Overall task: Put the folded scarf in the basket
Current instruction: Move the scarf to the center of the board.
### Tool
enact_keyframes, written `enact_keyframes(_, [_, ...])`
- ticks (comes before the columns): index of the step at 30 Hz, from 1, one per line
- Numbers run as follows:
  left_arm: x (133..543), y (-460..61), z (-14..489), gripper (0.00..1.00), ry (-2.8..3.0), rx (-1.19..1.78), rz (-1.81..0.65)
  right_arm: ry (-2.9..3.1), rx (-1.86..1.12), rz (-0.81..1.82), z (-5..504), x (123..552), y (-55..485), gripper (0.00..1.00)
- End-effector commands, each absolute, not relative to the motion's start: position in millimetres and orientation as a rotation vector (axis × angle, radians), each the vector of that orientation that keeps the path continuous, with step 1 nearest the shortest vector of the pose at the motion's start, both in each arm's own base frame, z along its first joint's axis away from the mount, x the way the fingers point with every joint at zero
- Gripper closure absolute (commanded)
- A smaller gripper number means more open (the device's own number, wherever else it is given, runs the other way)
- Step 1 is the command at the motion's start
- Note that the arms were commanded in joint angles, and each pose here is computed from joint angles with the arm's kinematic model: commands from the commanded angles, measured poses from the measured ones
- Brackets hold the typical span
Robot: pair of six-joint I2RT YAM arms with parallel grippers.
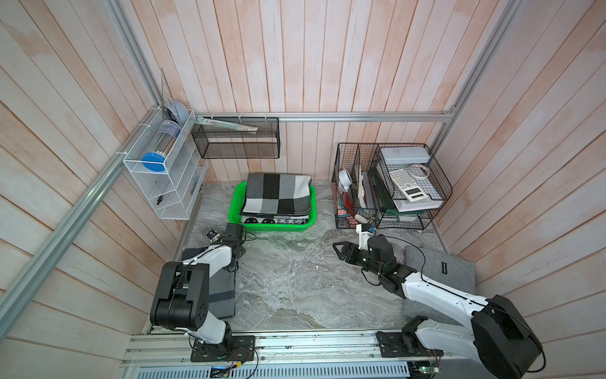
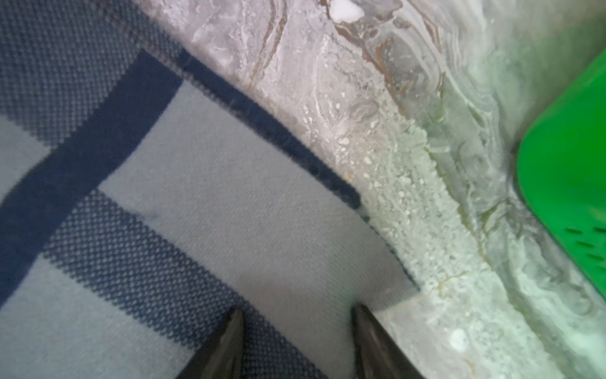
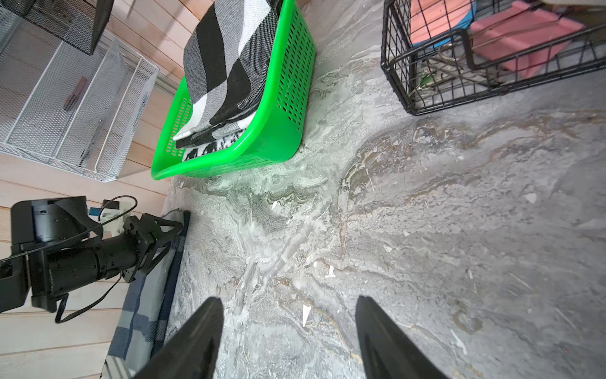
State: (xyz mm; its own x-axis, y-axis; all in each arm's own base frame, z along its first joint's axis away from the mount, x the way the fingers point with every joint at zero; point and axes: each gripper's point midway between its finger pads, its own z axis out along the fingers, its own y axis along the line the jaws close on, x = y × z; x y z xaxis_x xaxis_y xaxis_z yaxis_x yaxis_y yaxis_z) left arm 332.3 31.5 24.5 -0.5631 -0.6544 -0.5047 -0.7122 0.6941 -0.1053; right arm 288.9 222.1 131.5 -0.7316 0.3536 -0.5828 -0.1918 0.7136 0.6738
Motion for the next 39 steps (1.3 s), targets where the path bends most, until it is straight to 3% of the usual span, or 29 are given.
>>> enact_keyframes(1, [326.0,14.3,5.5,0.64,2.484,-1.033,0.062,2.219,0.154,0.939,120.8,288.0,217.0,0.30])
enact_keyframes(4, [327.3,4.9,7.5,0.94,2.503,-0.982,0.031,2.228,0.159,0.934,119.0,286.6,216.0,0.31])
enact_keyframes(6, [326.5,-5.2,8.3,1.00,2.522,-0.936,0.015,2.237,0.163,0.926,116.8,285.1,214.5,0.31])
enact_keyframes(17, [291.8,-95.4,26.5,1.00,2.611,-0.597,-0.088,2.244,0.174,0.900,114.4,275.8,204.0,0.31])
enact_keyframes(30, [253.7,-253.4,78.9,1.00,2.486,0.021,-0.610,2.233,0.214,0.877,105.1,267.7,181.1,0.30])
enact_keyframes(31, [251.8,-260.3,81.4,0.92,2.476,0.054,-0.636,2.233,0.212,0.875,104.9,267.2,179.9,0.30])
enact_keyframes(33, [249.2,-269.2,87.6,0.38,2.446,0.103,-0.675,2.228,0.194,0.883,106.1,266.1,180.5,0.29])
enact_keyframes(36, [251.6,-267.4,99.2,0.17,2.388,0.104,-0.693,2.233,0.153,0.901,107.4,266.4,186.5,0.28])
enact_keyframes(39, [256.2,-256.5,113.6,0.06,2.307,0.075,-0.670,2.267,0.105,0.925,106.0,269.5,197.8,0.28])
